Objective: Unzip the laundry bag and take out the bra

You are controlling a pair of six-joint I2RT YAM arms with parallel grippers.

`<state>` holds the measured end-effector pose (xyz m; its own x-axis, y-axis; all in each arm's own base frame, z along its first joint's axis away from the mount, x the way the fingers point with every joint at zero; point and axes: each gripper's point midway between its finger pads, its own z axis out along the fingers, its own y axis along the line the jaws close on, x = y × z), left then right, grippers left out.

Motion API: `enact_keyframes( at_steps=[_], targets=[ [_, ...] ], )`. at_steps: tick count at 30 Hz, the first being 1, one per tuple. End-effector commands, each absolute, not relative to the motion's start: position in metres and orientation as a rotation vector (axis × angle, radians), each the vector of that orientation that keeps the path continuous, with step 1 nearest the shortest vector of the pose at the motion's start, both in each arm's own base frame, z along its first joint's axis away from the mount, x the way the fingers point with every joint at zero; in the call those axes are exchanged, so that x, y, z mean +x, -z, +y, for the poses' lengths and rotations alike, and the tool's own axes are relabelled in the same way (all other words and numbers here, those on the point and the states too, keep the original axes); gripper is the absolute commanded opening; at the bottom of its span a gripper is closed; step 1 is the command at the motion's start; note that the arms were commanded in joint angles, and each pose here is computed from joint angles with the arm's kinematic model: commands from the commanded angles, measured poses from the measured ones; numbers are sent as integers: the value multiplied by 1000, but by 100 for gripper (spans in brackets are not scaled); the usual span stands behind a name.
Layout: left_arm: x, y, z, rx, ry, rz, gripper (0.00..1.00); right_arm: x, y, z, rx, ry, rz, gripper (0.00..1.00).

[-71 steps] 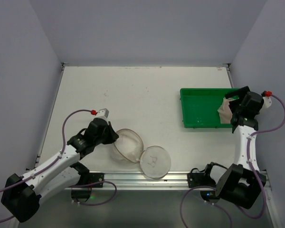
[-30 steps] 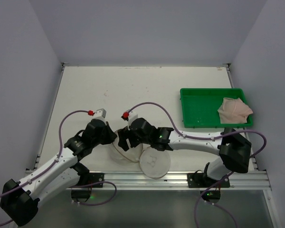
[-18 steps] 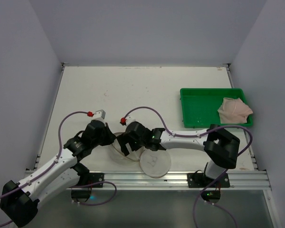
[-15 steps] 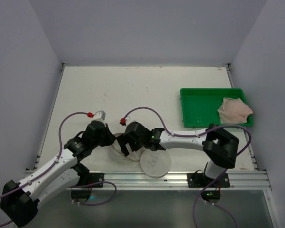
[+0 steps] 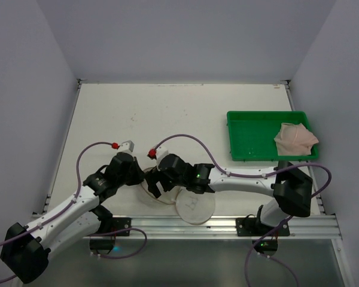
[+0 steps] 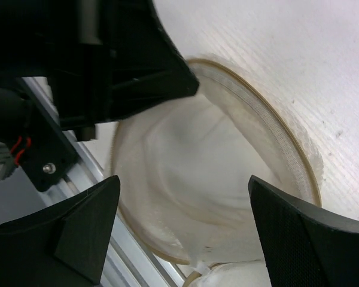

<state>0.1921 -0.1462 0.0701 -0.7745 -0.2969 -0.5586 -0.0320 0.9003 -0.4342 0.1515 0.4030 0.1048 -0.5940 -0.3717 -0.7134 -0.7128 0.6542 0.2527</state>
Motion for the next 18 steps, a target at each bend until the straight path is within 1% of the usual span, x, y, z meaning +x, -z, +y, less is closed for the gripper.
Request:
enact_keyframes(
  at_steps=[1,4,8,15,18],
  targets=[
    [197,-74,-151,-258,574,2388,0,158,-139,417,-825,-757,2105,88],
    [198,-75,-151,-256,575,2385,0,158,-133,423,-848,-744,2123,88],
    [198,-76,-150,-257,570,2384,0,160,-97,422,-872,-656,2202,88],
    [196,-74,-147,-260,554,2384,0,163,-49,403,-882,-492,2322,93],
    [196,-73,-146,-260,545,2386,0,167,-36,390,-854,-452,2360,94]
  ],
)
